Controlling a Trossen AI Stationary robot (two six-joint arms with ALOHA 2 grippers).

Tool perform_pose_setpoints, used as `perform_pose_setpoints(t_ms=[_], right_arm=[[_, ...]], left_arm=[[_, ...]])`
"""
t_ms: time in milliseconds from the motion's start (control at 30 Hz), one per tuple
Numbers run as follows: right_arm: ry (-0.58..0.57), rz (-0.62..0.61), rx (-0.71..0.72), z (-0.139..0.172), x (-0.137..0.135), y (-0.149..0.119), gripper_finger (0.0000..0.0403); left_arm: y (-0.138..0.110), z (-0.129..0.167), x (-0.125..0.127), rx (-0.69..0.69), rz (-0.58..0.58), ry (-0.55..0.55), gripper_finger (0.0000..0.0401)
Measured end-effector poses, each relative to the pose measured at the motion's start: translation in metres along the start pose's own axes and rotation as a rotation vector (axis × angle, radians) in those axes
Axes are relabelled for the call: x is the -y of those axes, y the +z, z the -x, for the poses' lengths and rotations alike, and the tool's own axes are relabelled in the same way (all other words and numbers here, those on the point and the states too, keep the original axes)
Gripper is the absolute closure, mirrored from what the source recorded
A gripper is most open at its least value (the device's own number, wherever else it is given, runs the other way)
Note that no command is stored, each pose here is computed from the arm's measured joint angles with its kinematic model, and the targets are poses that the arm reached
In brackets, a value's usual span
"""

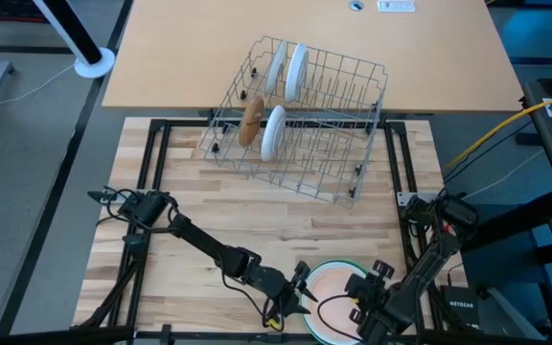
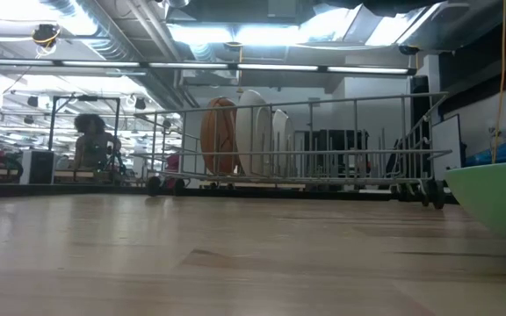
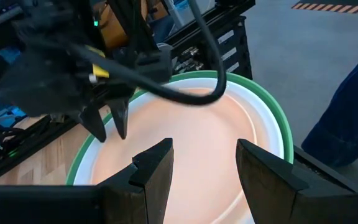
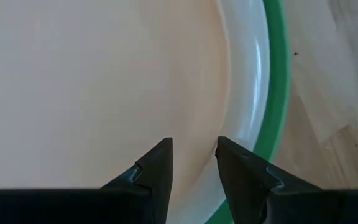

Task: Sort dishes
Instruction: Put the light orange plate into the gray dishwasher rack

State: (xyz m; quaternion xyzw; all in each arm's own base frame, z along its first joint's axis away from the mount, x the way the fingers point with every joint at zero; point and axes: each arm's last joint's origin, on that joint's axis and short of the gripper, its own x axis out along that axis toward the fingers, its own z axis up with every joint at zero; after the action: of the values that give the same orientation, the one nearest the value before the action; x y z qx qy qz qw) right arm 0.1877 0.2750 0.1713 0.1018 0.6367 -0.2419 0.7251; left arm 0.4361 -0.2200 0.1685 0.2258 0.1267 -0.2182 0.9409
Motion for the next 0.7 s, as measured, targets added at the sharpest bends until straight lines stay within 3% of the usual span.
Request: perform_pose_setpoints(t_ms=[167,533,700], right_arm=[[-0.010,-0.021,-0.001,-0.011,0.003,-0.002,0.0274],[0.086,-0.042,0.003,-0.022,-0.001,-0.004,0.0276],[0.104,-0.047,0.007,-0.022,-0.003,-0.004,0.0308]], left_arm=[[0.000,0.000,0.000,0.000,0.000,0.000,0.0235],[0.000,0.000,0.000,0.000,0.000,0.000,0.0235],[0.000,0.000,0.000,-0.001,0.000,0.000,0.0235]])
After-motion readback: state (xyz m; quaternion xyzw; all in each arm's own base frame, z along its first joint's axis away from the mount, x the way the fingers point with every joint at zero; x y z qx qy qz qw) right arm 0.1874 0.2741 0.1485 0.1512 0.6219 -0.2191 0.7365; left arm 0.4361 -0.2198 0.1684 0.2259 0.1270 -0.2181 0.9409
